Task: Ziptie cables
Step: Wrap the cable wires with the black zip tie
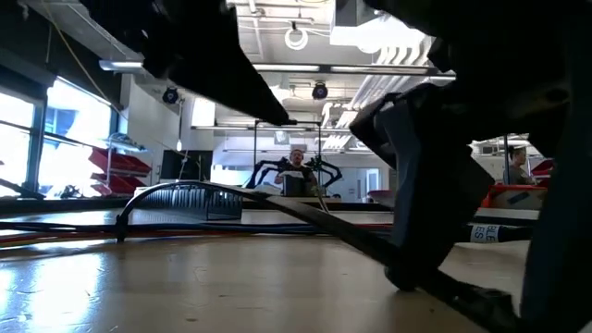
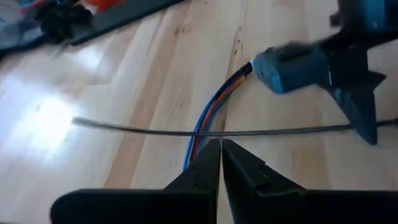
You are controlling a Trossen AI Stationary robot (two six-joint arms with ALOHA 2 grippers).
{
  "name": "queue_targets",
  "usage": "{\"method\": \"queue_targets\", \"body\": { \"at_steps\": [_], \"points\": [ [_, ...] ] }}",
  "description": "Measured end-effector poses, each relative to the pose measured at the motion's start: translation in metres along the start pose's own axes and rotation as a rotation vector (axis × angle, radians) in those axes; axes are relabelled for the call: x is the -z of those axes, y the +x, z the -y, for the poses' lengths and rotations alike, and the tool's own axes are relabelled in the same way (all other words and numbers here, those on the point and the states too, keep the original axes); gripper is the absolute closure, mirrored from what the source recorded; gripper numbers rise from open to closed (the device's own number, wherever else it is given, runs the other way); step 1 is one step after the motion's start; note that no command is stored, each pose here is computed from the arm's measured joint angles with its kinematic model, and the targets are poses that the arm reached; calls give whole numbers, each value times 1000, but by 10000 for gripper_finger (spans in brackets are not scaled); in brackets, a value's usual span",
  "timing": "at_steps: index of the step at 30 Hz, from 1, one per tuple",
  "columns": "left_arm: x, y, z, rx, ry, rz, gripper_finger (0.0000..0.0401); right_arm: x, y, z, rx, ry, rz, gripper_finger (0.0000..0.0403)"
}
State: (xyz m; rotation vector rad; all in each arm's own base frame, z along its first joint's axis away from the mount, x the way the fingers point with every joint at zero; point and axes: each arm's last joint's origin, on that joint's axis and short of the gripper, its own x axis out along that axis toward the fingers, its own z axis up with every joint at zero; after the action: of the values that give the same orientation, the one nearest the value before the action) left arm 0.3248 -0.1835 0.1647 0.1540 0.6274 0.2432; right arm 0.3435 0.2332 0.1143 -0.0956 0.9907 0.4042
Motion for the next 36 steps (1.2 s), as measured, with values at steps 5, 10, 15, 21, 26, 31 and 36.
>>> {"method": "queue_targets", "body": {
  "at_steps": [5,10,15,21,26,31,36],
  "points": [
    [15,21,-15,15,9,-35,378,3,-1,0,8,141,-42,210],
    [26,34,-30,68,-18,-92,339,9,-3,-11,26,247,-64,210],
    [29,38,-35,128,-40,-110,304,12,-12,-33,109,282,2,210],
    [30,37,-33,126,-33,-111,287,15,-37,-58,314,433,167,210],
    [31,35,-31,132,-27,-112,286,30,-34,-67,413,618,222,210],
    [31,34,-30,135,-25,-111,285,43,-19,-71,458,705,231,210],
    [33,36,-29,134,-19,-115,285,51,-7,-71,477,741,203,212]
  ]
}}
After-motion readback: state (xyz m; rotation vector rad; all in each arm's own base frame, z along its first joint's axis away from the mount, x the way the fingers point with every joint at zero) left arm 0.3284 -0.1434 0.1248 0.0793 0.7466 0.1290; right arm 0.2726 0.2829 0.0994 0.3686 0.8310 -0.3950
